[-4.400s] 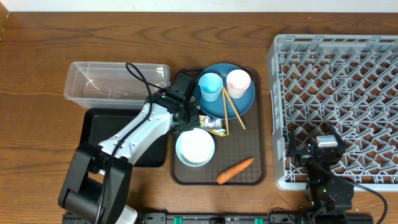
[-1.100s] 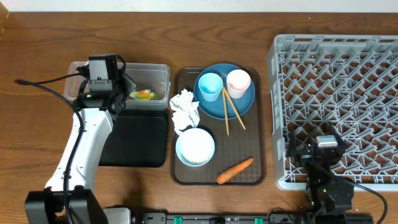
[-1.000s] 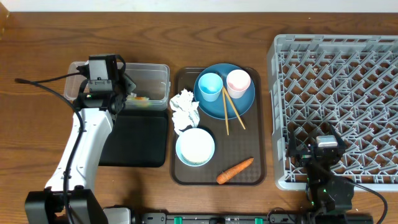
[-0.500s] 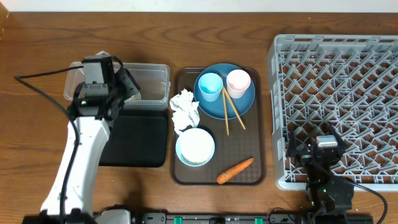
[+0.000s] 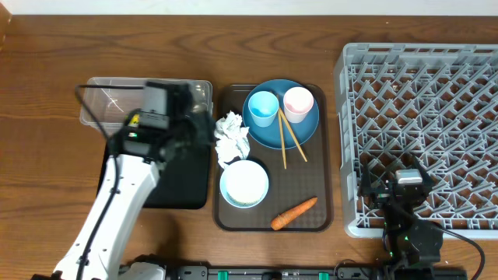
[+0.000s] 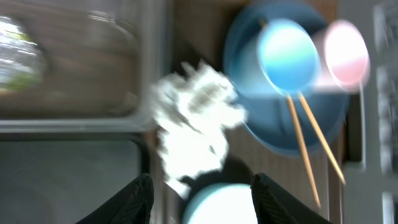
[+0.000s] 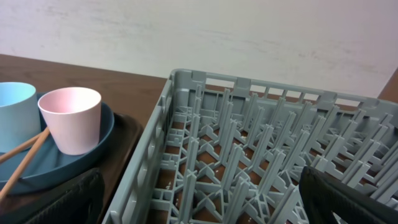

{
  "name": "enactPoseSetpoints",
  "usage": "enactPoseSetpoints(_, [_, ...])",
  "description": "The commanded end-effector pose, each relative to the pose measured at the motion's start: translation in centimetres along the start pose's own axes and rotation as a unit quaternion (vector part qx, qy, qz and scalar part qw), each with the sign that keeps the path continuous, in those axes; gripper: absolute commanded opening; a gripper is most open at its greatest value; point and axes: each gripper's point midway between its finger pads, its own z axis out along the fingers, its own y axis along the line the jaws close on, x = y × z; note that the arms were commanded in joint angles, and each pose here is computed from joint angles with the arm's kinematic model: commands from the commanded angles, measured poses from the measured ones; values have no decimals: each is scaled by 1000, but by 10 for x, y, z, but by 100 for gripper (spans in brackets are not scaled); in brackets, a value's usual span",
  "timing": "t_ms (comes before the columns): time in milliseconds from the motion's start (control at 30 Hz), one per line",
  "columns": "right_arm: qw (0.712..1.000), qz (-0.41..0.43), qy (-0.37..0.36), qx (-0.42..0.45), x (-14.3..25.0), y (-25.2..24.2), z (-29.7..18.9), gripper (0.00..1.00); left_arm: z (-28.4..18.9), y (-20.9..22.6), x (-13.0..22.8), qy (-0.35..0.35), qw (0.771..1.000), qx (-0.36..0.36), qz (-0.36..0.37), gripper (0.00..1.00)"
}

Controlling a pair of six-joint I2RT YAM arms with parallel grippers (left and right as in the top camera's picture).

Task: Sort waste into correct bins and load items into the dishwasher rack
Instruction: 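Move the left gripper back to the crumpled white tissue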

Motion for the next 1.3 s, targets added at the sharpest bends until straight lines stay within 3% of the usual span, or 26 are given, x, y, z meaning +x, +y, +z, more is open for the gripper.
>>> enactPoseSetpoints(0, [1000, 4, 2, 2, 1, -1, 0, 99, 5, -15, 19, 26, 998, 3, 55, 57])
enactPoseSetpoints(67, [1000, 4, 2, 2, 1, -1, 0, 99, 8, -17, 27, 38, 997, -12, 66, 62])
enactPoseSetpoints(367, [1000, 4, 2, 2, 1, -1, 0, 99, 41, -5, 45, 80, 989, -80, 96, 62])
enactPoseSetpoints(667, [1000, 4, 2, 2, 1, -1, 0, 99, 91, 15, 65, 145, 980, -104, 93, 65])
enactPoseSetpoints(1000, [1000, 4, 2, 2, 1, -1, 0, 99, 107, 22, 74, 165, 976, -112, 90, 67])
enactPoseSetpoints(1267, [1000, 4, 2, 3, 1, -1, 0, 99, 107, 22, 74, 165, 976, -112, 90, 33])
